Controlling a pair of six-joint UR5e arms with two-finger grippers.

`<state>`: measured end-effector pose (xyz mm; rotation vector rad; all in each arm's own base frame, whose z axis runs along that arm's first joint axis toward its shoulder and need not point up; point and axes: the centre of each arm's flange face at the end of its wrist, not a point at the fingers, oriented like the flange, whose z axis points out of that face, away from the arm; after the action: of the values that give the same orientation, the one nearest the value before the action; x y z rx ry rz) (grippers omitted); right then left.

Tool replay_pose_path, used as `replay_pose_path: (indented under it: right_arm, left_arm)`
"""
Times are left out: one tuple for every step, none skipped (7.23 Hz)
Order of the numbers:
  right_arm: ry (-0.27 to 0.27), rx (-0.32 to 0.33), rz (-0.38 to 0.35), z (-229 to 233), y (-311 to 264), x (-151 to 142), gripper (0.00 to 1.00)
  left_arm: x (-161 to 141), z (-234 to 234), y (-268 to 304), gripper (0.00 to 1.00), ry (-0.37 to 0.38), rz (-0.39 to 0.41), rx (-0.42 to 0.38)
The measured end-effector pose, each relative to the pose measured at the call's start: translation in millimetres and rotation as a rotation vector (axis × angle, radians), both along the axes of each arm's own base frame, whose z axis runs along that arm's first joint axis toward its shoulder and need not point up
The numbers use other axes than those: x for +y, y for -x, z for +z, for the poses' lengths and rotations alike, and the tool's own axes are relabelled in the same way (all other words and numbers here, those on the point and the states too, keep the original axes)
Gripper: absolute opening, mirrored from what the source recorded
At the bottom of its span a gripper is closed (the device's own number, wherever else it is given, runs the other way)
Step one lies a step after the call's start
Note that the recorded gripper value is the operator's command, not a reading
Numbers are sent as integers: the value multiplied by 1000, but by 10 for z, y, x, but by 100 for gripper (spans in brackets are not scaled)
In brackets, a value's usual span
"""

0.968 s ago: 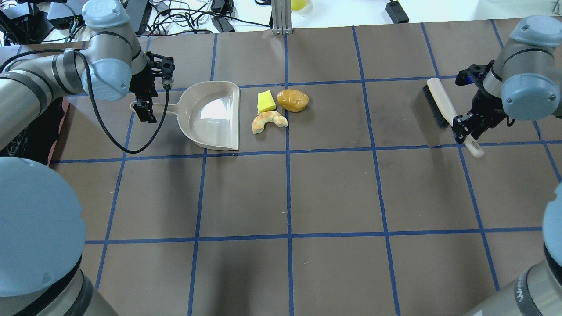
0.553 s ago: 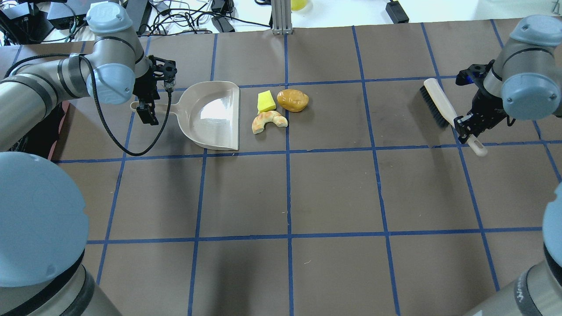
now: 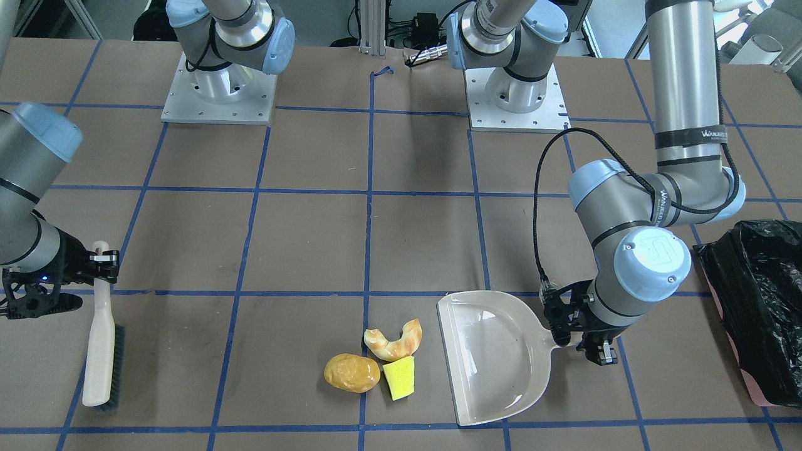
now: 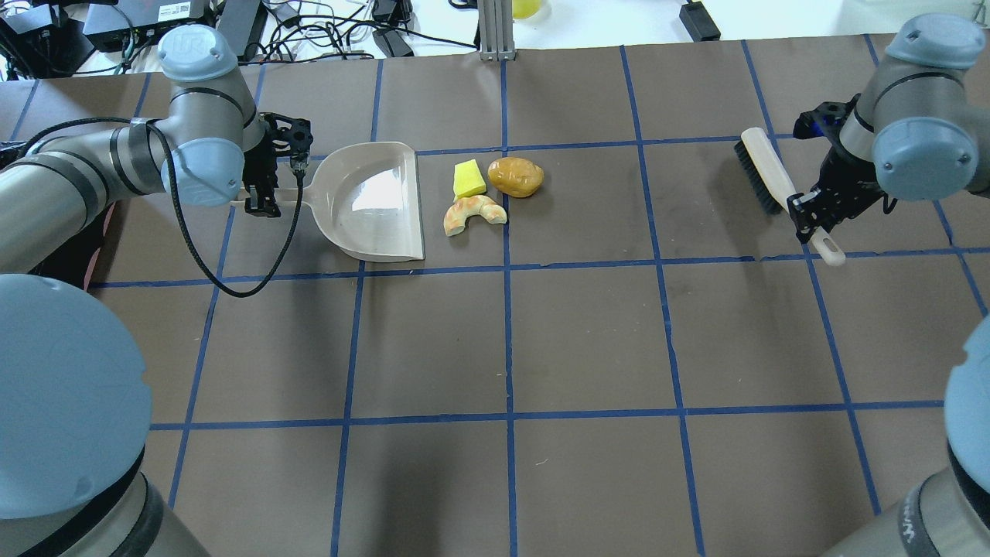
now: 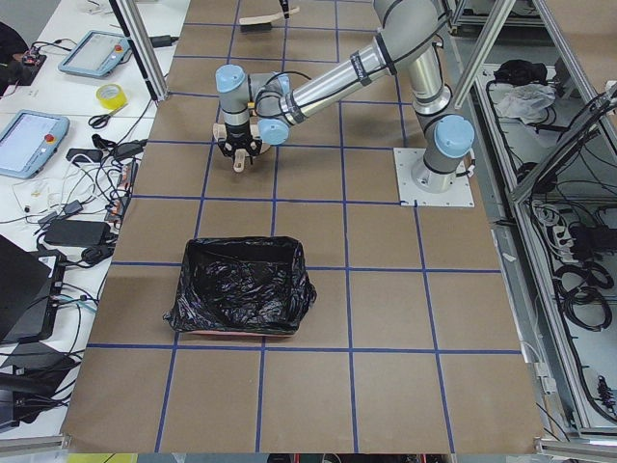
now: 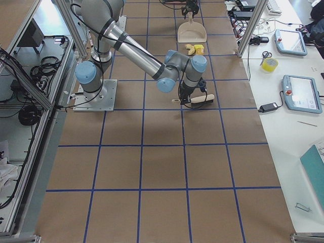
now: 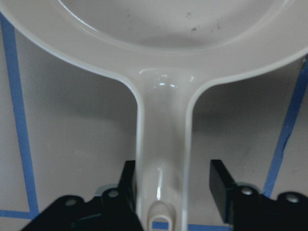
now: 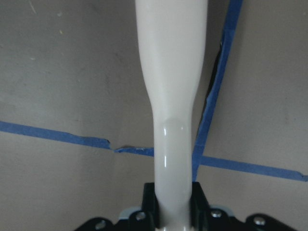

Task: Sweep and dump trash into bin
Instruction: 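Lift the brush with the right gripper and carry it behind the trash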

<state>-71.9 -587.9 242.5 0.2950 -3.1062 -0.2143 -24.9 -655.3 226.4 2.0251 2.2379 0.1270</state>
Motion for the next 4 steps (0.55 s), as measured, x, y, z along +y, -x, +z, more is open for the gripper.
replay_pose_path:
  right_arm:
    - [18,-1,-15,57,-212,-65,0]
    - [32,-6,-42,93,-466,-110,0]
    - [43,-18,-76,111,-767,-134,0]
    - [51,-27,-112,127,-1107,-139,0]
  left_arm:
    - [-2,12,-2,40,3,-1,-3]
    - [-6,19,2,29,5,-2,-4]
    - [-9,24,11,9,6,-4,-4]
    - [-11,30,21,9,8,-4,-4]
